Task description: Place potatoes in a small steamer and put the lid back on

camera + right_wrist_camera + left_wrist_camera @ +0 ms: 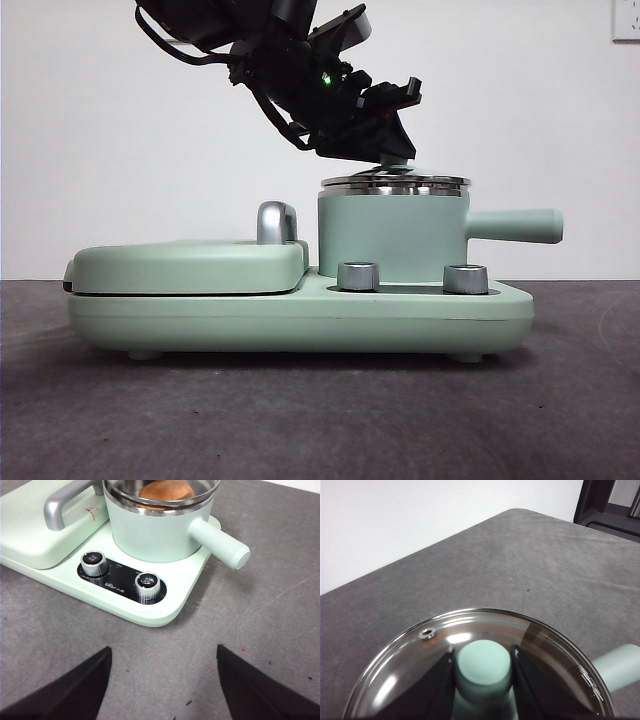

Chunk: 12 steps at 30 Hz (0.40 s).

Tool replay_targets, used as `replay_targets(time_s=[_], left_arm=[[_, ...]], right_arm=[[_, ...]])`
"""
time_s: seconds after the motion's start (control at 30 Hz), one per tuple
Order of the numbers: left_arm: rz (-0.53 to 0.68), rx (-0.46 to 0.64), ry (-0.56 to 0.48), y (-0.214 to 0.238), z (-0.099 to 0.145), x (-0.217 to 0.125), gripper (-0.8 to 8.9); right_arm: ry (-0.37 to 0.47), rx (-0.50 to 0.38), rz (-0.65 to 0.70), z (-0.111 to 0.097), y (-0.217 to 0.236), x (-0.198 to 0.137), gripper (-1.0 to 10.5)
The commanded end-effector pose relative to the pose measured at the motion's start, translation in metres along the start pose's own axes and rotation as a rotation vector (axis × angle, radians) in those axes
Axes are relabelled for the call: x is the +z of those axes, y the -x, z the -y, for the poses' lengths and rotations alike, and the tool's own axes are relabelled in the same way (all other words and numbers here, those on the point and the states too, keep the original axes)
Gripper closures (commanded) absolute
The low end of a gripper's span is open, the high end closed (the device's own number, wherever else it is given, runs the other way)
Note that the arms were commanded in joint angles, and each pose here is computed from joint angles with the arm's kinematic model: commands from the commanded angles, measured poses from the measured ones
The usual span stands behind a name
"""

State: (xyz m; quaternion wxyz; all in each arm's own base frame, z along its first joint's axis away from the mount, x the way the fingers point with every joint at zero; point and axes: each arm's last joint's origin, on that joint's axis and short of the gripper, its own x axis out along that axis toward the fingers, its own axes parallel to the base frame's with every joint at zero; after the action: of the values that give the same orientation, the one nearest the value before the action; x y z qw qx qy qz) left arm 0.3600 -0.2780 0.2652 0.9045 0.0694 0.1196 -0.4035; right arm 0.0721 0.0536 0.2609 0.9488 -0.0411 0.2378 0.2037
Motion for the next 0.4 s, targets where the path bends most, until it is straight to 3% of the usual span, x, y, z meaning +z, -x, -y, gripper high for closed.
replay_targets(time_s=[0.03,0.4], left_arm=[[0.027,-0.014,-0.016,-0.0051,0.0053,0.008,8.04],[-0.016,0.019,-0.037,-0.0041,0.0027,0.0118,8.04]], right_arm=[[-0.005,0.006,0.011,-0.0008,0.0009,0.0018,6.2],[-0.005,0.005,0.01,-0.0008,0.0009,0.0017,6.2]])
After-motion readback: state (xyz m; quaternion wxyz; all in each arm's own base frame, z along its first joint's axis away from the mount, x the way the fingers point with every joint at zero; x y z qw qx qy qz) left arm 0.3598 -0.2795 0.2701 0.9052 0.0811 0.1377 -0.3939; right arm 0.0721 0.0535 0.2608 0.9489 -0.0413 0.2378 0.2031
